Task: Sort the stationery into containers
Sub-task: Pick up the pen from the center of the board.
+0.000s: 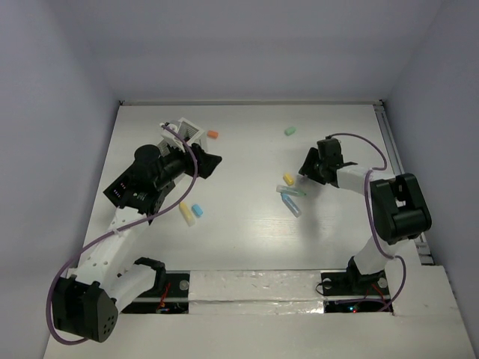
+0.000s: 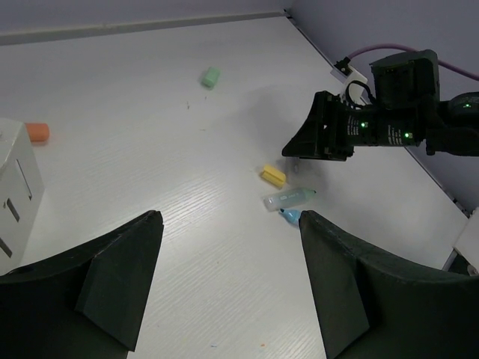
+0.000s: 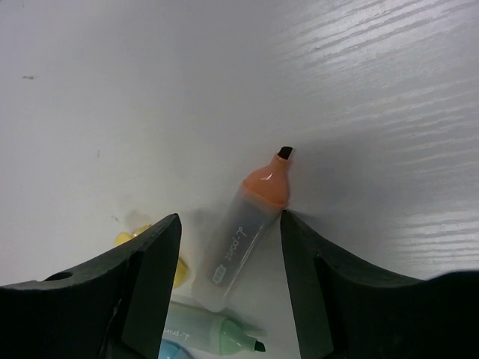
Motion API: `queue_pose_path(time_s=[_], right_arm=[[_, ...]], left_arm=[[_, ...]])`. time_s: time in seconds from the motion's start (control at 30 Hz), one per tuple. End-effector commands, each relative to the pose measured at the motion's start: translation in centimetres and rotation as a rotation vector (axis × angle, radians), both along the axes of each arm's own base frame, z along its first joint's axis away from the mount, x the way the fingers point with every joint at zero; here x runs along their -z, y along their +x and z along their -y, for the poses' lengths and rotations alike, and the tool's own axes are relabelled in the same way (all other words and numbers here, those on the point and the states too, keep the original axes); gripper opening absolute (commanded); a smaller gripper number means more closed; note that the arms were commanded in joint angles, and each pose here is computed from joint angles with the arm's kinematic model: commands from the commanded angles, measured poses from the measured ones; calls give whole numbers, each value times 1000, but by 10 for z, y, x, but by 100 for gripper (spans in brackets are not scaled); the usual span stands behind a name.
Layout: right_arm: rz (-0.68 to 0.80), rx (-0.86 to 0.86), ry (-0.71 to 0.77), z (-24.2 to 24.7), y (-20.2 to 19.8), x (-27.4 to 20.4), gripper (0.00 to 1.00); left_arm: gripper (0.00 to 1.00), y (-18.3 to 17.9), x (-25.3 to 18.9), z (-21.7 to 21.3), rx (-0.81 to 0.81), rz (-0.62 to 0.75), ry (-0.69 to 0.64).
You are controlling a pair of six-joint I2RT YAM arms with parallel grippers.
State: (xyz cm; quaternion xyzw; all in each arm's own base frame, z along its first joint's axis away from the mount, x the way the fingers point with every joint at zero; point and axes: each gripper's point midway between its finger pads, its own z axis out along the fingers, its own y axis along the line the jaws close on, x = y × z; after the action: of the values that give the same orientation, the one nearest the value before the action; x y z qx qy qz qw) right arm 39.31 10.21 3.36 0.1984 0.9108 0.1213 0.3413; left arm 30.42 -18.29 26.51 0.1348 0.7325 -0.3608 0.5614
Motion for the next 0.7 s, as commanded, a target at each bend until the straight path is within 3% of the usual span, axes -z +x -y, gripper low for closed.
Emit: queue_pose_path(time_s=[0.0,0.13,0.33,0.67], right_arm=[[-47,-1,-69,11,-2,9,58],[-80,-20,-118,16,-2,10,51],[-131,-78,-178,17,-4,11,58],[-181,-125,-257,4,-6,12,56]], left_arm=[[71,-4,-43,0,5,126,-24],[71,-6,-46,-1,7,136,-28],[71,-10,-53,-1,4,154,-32],[71,-15,-57,0,-17,168,-23]])
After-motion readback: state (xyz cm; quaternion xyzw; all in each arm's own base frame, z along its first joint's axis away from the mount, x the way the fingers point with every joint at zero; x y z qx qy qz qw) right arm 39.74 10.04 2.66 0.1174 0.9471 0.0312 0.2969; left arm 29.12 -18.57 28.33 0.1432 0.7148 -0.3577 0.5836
